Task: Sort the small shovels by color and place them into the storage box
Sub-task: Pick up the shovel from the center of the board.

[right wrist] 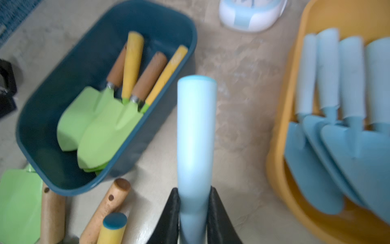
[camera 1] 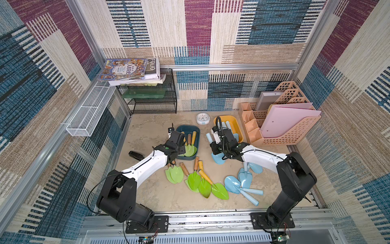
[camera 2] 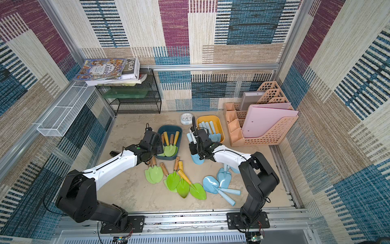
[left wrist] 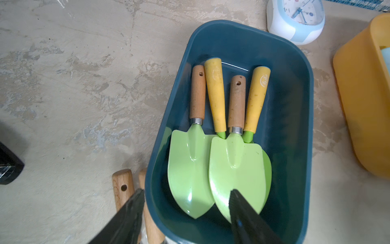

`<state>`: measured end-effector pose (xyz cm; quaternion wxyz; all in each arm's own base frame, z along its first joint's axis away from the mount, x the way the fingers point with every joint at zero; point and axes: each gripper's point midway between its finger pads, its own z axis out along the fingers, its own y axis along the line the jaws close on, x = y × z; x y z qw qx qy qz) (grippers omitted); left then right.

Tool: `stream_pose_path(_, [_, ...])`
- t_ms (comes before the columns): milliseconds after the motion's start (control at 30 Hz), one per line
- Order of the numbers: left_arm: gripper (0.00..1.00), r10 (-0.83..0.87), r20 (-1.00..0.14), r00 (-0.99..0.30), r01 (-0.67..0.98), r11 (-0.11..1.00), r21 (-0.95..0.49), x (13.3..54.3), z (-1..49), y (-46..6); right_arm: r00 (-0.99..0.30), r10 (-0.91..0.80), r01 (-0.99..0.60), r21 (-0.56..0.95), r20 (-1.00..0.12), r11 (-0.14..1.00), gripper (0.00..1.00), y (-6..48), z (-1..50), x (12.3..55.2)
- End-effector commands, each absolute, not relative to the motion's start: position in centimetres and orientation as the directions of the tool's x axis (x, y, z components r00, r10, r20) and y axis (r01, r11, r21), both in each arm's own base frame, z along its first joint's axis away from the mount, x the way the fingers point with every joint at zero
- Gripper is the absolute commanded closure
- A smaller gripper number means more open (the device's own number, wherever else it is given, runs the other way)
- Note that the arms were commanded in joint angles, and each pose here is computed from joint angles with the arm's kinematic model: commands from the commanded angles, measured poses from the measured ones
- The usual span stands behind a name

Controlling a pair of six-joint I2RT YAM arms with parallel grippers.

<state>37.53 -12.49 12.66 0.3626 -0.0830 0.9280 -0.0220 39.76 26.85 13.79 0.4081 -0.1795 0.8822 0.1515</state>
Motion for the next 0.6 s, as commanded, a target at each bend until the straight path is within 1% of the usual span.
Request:
stream_pose_path(0, [0.35,-0.165,-0.67,-0.724,-0.144,0.986,-0.087,37.5,12.6,-12.2,-0.56,-0.161,-0.433,0.122,-0.813,0.893,0.85,25.2,17.2,42.5])
stream_pose_path(100, [0.35,-0.165,-0.669,-0.725,-0.142,0.986,-0.089,37.5,12.5,-12.3,-0.545,-0.106,-0.382,0.133,-0.832,0.914,0.85,22.6,19.1,46.0])
stream_pose_path(200, [0.34,-0.161,-0.667,-0.727,-0.138,0.987,-0.087,37.6,12.4,-12.4,-0.545,-0.103,-0.331,0.101,-0.832,0.938,0.84,20.5,19.3,49.2])
stream_pose_path(267, [0.35,-0.159,-0.666,-0.729,-0.137,0.987,-0.086,37.6,12.4,-12.4,-0.559,-0.12,-0.304,0.068,-0.82,0.95,0.84,19.6,18.5,51.0])
stream_pose_path(400, [0.35,-0.153,-0.662,-0.734,-0.135,0.988,-0.079,37.7,12.1,-12.4,-0.617,-0.133,-0.257,0.039,-0.776,0.966,0.84,17.9,15.0,53.7])
stream_pose_path(567, [0.35,-0.145,-0.66,-0.737,-0.135,0.989,-0.067,37.8,11.9,-12.4,-0.661,-0.124,-0.229,0.043,-0.74,0.972,0.84,17.2,11.4,55.2])
